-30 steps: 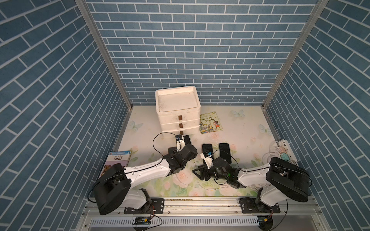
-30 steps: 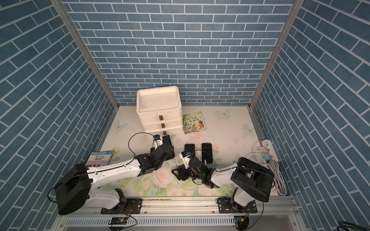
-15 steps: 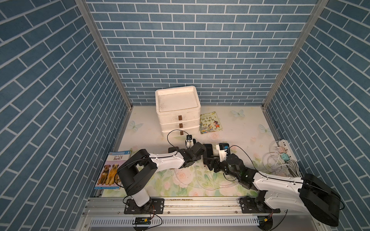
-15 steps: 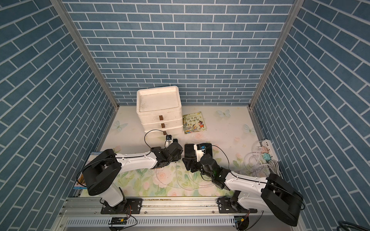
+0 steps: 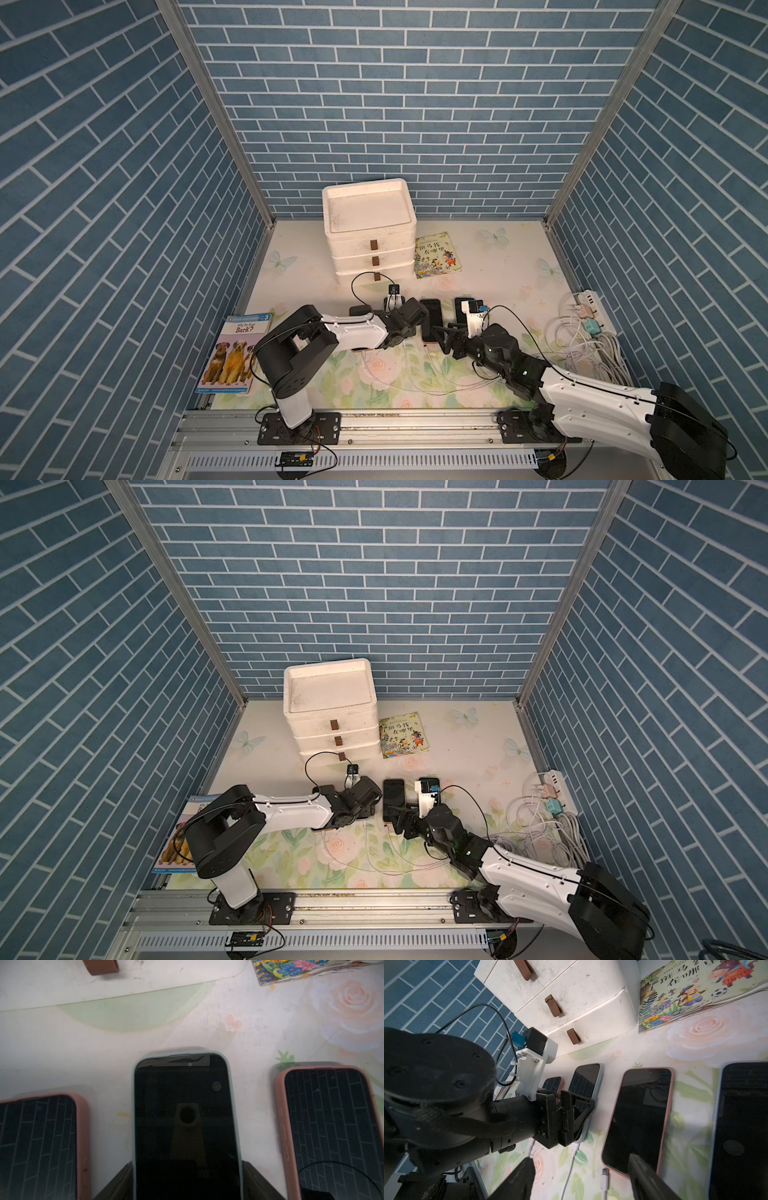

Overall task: Unplug the charging cable from the phone
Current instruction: Place the phone at the center of the board.

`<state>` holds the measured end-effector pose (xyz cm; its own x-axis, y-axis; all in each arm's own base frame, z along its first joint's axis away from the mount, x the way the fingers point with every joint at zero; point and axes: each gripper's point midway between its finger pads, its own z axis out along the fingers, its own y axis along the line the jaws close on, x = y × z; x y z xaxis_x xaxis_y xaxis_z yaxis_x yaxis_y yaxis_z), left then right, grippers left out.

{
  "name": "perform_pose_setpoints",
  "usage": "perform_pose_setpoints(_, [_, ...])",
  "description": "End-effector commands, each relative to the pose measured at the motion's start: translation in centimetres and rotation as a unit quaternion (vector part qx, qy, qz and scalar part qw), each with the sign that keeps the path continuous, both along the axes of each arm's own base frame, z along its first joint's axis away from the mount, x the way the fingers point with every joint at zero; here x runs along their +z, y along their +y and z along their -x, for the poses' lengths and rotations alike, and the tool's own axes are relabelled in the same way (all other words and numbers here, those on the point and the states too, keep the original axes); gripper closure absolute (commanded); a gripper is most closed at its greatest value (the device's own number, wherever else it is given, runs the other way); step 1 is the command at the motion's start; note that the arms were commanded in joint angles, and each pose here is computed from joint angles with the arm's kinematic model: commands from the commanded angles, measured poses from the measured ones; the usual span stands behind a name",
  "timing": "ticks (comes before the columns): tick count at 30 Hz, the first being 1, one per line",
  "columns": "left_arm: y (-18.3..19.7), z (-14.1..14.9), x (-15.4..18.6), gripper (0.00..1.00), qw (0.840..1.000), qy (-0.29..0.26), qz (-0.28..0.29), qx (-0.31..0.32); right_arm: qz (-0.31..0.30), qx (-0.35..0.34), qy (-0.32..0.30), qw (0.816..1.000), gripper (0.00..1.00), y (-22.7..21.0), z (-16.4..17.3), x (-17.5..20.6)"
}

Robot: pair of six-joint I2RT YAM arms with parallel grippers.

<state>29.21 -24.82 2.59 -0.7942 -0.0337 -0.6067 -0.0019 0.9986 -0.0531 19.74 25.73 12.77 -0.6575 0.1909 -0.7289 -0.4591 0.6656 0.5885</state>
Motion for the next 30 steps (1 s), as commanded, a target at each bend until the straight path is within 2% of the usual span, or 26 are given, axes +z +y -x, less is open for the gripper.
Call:
perform_pose_setpoints(1, [1.9,0.4,-0.3,1.00,0.999,0.004,-0.040,0.015,-0.001,-0.006,0.008,1.000,0.24,-0.3,0.0,-0.5])
perform_pose_setpoints(7, [1.8,0.5,-0.4,1.00,0.999,0.008,-0.037,0.017,0.000,-0.004,0.009,1.000,0.24,-0.2,0.0,-0.6])
perform_pose_setpoints(15, [1.8,-1.4,3.9,1.00,0.997,-0.053,-0.034,0.035,-0.003,-0.003,0.007,1.000,0.23,-0.4,0.2,-0.5])
perform_pose_setpoints(23, [2.4,-1.0,1.1,1.00,0.997,-0.024,-0.072,0.035,-0.009,-0.005,0.003,1.000,0.23,-0.5,0.2,-0.2])
perform_pose_setpoints(30, [3.8,-0.7,0.7,1.00,0.993,-0.025,-0.103,0.046,-0.014,-0.002,0.001,1.000,0.23,-0.5,0.3,0.0])
